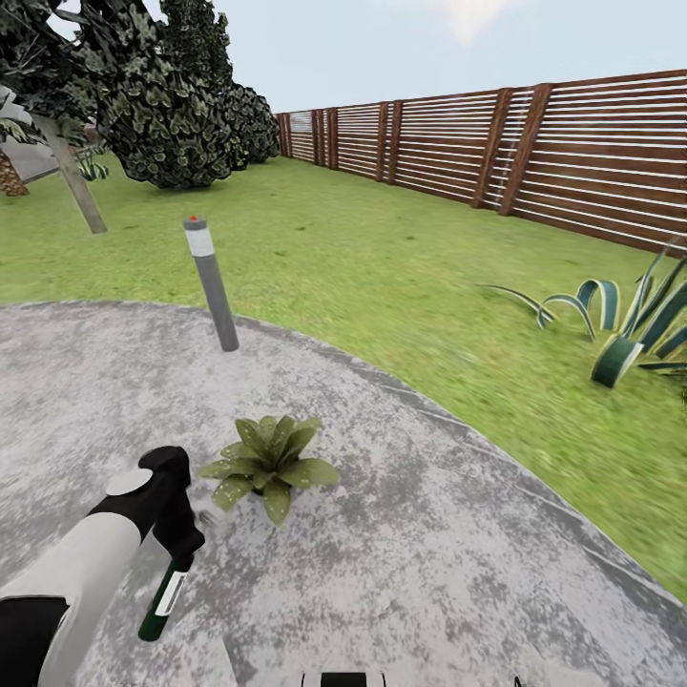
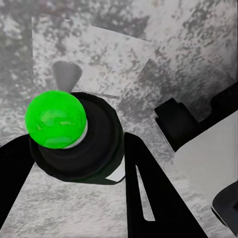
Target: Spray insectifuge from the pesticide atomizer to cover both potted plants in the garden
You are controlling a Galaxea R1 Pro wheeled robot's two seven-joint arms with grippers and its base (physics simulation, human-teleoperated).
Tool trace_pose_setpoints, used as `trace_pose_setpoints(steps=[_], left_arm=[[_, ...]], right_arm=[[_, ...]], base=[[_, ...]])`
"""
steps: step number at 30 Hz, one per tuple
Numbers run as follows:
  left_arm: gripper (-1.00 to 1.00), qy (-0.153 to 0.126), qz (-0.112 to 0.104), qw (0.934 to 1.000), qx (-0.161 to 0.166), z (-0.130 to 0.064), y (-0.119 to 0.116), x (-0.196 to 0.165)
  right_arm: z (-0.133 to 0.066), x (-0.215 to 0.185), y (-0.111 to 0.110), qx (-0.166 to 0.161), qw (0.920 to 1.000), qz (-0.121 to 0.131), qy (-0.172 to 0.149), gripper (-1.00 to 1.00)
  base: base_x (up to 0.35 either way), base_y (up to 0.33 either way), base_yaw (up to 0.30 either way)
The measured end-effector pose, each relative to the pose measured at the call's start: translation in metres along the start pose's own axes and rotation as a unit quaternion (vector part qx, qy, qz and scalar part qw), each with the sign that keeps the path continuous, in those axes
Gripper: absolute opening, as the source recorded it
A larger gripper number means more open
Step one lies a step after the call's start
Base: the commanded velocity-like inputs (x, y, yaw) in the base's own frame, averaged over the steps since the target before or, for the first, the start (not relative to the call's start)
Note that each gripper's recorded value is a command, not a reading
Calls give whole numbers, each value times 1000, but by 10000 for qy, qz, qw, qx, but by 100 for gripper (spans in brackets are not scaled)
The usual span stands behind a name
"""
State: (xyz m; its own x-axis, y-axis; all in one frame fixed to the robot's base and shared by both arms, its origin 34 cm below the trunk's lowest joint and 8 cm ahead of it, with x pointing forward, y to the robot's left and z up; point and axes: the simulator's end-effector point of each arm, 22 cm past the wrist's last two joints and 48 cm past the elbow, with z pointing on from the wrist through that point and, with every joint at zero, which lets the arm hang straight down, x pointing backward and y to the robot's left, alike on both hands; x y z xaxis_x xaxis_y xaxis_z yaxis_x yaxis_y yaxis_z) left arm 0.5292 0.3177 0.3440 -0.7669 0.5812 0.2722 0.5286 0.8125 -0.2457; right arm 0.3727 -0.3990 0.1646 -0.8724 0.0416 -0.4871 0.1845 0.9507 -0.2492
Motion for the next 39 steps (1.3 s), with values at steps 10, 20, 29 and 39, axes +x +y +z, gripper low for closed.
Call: trace_pose_setpoints(steps=[10,20,29,39], left_arm=[[-100,-19,-18,10000,7,-1,0,0],[-100,-687,-317,9970,129,0,-9,-33],[-100,-719,-712,9948,124,-2,-33,-58],[-100,-819,-948,9921,-117,-17,-6,-49]], right_arm=[[0,0,0,0,10000,1,-4,100],[0,1,0,-13,10000,-5,9,100],[0,2,0,-27,10000,-30,34,100],[0,3,0,-25,10000,-13,34,100]], base=[[37,-254,0],[39,-34,0],[0,0,0],[0,0,18]])
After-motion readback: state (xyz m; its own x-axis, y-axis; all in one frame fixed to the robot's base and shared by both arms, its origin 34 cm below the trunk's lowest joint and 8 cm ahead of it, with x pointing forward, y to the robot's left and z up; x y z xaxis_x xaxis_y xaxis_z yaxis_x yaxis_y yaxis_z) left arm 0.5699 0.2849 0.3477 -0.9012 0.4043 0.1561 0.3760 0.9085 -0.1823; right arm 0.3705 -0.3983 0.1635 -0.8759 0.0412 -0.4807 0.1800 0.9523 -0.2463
